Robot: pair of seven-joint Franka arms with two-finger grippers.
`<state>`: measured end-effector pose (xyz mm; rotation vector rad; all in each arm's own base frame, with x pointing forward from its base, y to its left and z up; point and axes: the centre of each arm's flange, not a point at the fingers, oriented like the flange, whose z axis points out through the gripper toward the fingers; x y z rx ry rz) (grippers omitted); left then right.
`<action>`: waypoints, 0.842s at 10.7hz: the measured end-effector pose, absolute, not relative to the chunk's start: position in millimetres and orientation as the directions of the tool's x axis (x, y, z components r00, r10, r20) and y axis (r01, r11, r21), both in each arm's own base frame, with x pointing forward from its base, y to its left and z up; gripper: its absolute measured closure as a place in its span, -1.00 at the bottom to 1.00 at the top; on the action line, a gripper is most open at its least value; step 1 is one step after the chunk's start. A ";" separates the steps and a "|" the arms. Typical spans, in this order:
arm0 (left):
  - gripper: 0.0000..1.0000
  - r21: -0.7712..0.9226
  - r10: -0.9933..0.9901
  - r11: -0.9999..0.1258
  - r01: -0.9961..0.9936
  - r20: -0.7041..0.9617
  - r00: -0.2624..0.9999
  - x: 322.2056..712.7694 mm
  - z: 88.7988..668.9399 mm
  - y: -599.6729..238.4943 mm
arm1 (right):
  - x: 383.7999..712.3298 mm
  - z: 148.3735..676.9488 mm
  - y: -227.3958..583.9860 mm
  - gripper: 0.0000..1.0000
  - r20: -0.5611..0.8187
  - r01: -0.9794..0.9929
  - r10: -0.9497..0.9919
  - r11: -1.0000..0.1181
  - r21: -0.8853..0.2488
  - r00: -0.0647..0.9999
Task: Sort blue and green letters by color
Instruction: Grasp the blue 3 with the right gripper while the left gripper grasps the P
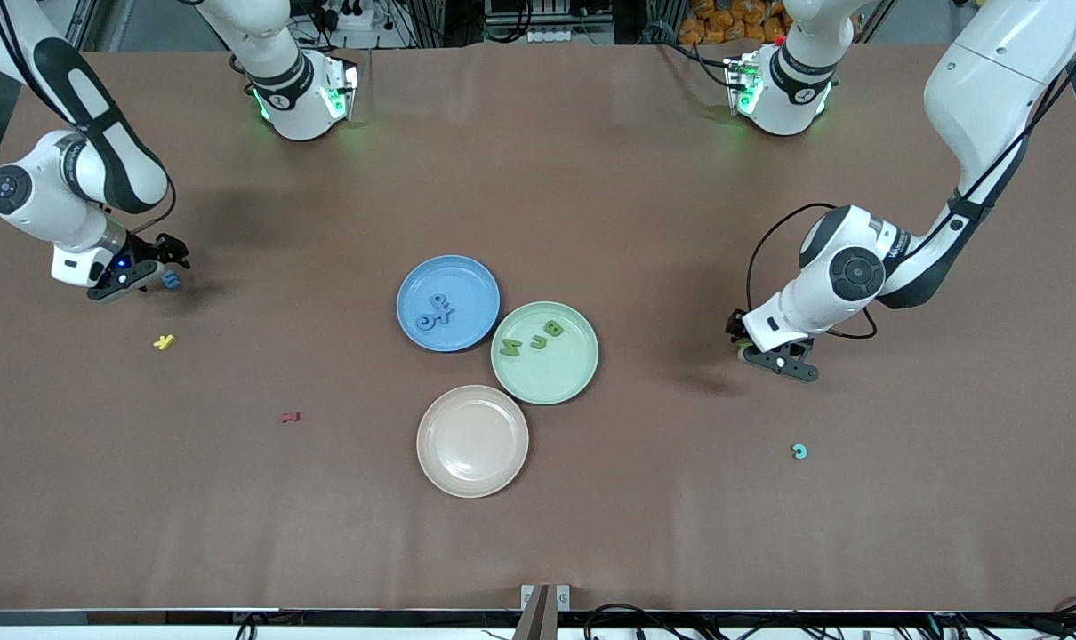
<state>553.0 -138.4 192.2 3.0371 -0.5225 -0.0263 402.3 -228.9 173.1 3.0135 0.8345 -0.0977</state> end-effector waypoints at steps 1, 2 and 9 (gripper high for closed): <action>-0.48 0.065 -0.336 -0.940 -0.335 -0.007 0.942 552.5 191.1 -140.0 | 401.8 172.3 -228.7 -1.00 -0.061 0.514 0.513 -0.858 -0.003 0.856; -0.47 0.067 -0.335 -0.940 -0.334 -0.007 0.942 551.9 191.1 -142.4 | 401.2 170.8 -228.3 -1.00 -0.061 0.514 0.513 -0.858 -0.005 0.856; -0.37 0.037 -0.351 -0.936 -0.350 -0.007 0.936 548.1 183.4 -148.3 | 403.4 172.0 -229.2 0.22 -0.045 0.514 0.513 -0.858 0.012 0.857</action>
